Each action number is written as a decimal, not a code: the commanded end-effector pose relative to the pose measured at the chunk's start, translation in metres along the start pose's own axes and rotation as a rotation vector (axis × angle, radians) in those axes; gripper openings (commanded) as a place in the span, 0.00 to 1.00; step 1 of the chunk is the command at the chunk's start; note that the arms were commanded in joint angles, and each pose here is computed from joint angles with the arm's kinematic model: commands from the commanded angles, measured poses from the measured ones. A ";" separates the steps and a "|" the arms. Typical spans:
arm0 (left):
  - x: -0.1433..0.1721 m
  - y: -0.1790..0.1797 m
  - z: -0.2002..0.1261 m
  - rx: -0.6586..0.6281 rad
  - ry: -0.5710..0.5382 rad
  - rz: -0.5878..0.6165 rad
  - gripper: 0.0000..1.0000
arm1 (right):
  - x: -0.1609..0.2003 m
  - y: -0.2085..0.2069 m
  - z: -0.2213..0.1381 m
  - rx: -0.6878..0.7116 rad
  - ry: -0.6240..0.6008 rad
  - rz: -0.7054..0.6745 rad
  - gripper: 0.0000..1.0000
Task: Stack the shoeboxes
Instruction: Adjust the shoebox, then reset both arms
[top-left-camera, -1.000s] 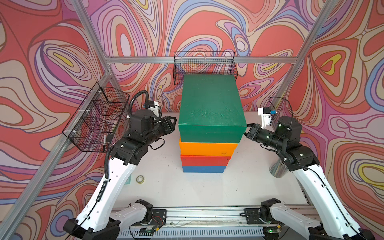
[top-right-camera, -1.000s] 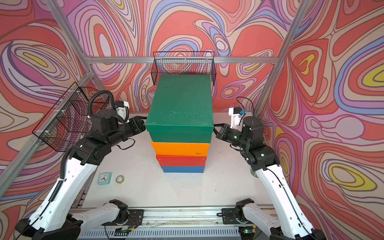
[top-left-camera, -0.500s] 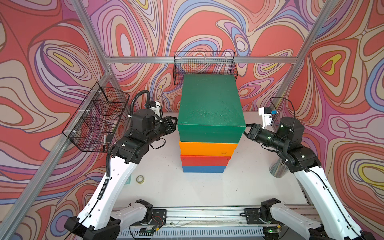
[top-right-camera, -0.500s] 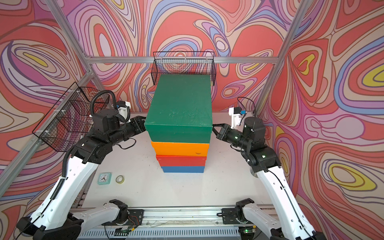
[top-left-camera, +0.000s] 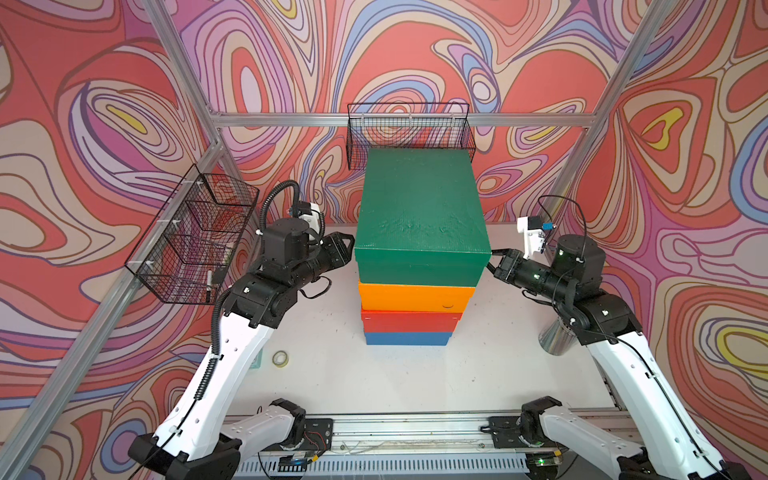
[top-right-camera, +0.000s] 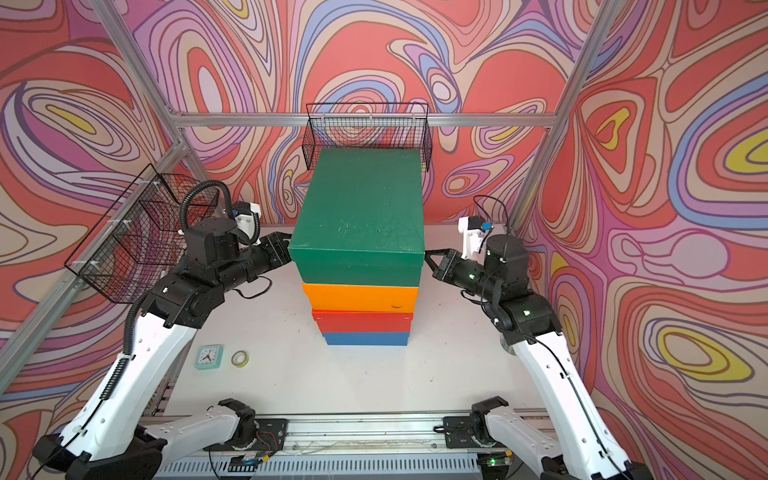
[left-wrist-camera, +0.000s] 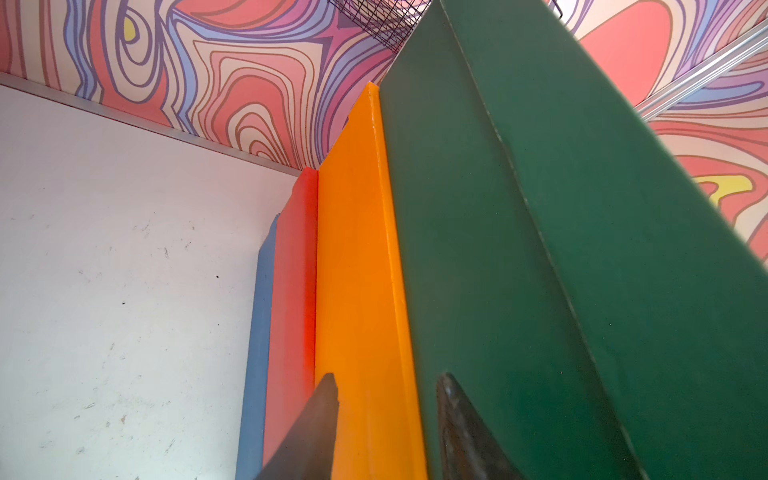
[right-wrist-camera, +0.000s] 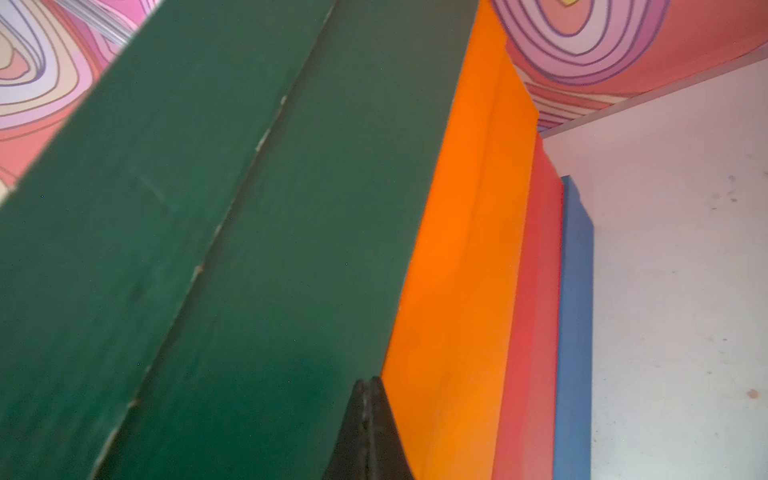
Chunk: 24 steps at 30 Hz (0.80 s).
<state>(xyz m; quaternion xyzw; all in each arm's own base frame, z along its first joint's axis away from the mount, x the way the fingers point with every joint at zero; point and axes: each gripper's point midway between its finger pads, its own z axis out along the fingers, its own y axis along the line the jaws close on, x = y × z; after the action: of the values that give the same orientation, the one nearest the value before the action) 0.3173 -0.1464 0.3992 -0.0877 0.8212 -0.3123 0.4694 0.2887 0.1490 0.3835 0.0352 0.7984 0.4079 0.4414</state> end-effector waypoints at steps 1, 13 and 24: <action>0.003 0.015 -0.015 -0.058 -0.022 0.053 0.48 | 0.005 -0.032 -0.001 0.148 -0.021 -0.062 0.08; 0.006 0.107 -0.029 -0.372 -0.327 0.183 1.00 | 0.007 -0.149 0.022 0.576 -0.131 -0.224 0.98; 0.066 0.143 0.046 -0.327 -0.244 0.480 1.00 | 0.005 -0.206 0.054 0.707 -0.239 -0.495 0.98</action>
<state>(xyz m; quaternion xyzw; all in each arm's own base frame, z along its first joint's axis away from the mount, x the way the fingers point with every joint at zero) 0.3273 -0.0789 0.2325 -0.0289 0.8309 -0.0520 0.5532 0.3727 0.0580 0.2255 0.0745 0.8432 0.0511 0.5299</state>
